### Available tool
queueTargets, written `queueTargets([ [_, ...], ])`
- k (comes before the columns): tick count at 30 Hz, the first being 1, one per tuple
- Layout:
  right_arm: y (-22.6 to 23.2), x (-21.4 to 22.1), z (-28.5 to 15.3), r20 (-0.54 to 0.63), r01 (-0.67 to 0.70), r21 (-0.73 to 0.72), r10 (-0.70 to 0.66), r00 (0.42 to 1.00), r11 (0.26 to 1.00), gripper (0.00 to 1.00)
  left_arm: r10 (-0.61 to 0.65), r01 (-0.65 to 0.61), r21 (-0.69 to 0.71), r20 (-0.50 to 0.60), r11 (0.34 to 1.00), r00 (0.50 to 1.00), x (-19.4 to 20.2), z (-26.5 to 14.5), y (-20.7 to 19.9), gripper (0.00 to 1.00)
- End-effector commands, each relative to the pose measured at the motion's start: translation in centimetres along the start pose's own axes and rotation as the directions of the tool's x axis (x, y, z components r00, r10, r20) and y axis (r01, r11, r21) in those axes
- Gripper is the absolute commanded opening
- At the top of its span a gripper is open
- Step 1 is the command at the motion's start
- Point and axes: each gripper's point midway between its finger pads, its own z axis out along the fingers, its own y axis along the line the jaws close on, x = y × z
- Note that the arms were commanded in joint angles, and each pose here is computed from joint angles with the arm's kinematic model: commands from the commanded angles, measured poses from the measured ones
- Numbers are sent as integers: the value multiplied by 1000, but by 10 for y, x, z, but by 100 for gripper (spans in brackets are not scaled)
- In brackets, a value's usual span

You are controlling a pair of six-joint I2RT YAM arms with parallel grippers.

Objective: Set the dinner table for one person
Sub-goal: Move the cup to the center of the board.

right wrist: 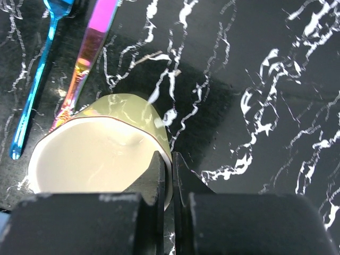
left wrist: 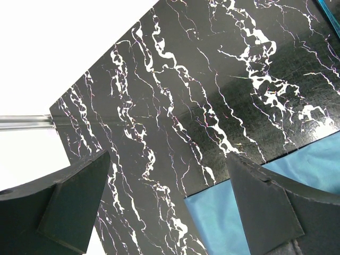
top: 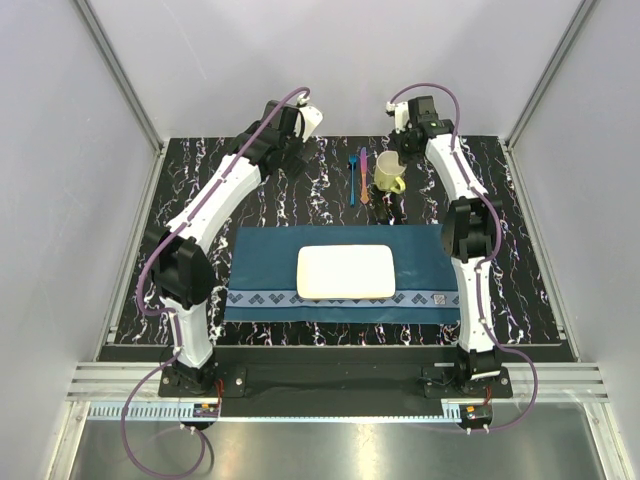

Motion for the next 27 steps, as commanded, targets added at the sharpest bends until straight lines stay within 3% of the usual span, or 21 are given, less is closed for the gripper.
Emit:
queueTargets([
  [1,-42,10,-24,-34,-30,132,34,999,991,0,-7,11,-51,73,999,997,-21,-14,15,99],
  [27,-157,86,-70,-161,-133,296,186,969,946,0,42,-38,-63,62,997,997,-8,-29,19,99],
])
